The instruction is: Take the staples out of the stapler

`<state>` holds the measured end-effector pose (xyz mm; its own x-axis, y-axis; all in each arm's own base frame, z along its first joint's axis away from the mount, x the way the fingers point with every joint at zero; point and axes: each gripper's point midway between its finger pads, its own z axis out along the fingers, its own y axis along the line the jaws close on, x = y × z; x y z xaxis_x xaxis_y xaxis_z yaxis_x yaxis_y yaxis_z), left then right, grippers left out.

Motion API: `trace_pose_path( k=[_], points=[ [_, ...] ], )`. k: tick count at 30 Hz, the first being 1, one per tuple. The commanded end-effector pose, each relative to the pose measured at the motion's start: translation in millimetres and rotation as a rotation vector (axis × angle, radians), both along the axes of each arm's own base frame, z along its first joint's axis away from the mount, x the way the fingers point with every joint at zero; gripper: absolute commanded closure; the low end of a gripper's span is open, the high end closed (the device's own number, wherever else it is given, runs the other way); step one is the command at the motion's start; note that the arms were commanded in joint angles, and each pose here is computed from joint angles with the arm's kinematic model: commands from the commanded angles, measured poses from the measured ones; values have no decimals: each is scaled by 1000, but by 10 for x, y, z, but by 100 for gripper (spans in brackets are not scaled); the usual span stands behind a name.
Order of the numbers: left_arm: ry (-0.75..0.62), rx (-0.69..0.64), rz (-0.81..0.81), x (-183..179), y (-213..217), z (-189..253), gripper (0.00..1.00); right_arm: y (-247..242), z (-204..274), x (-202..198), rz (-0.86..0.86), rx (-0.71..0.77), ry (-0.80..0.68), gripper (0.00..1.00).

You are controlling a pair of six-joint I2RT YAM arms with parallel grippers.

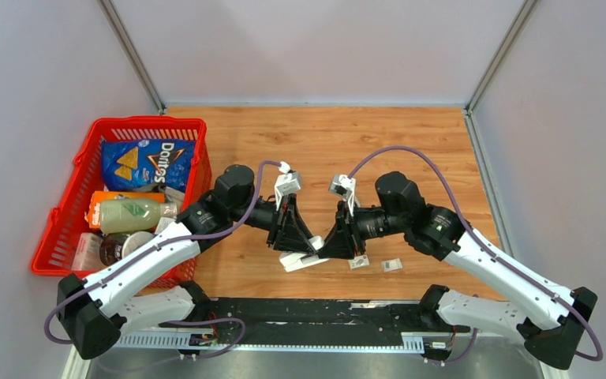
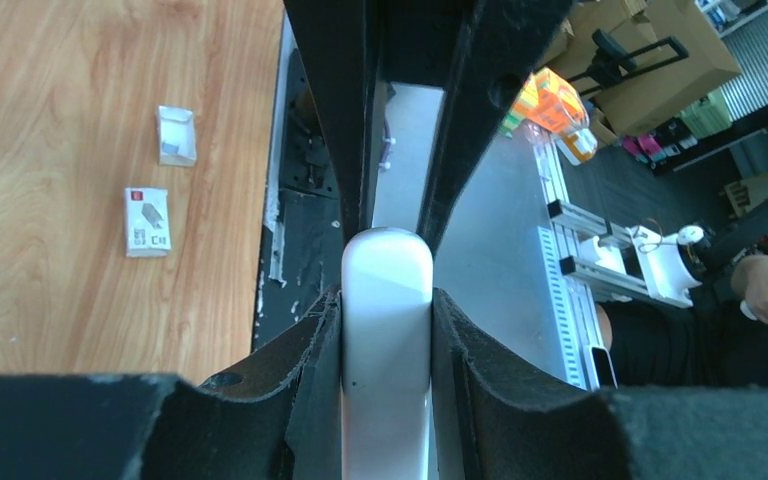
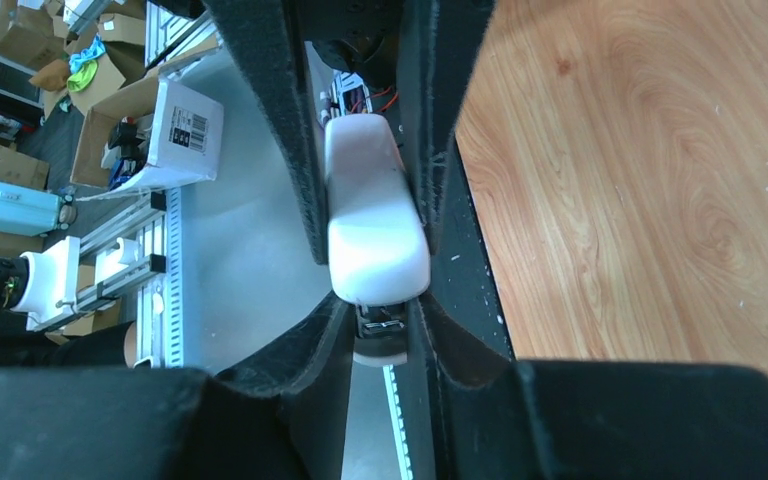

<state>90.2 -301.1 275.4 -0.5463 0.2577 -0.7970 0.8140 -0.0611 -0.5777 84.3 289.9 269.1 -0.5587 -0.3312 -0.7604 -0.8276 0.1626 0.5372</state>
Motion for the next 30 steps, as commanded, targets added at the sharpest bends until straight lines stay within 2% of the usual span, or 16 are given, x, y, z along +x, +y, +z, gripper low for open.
trace_pose_path(
  k=[1,16,30],
  points=[
    [-144,-156,37,149,-136,396,100,58,69,-160,47,80,23,100],
    [-226,-276,309,451,-61,732,100,-36,68,-248,-19,181,24,100],
    [-240,-351,434,607,-1,880,100,135,-28,-520,49,213,67,100]
  ],
)
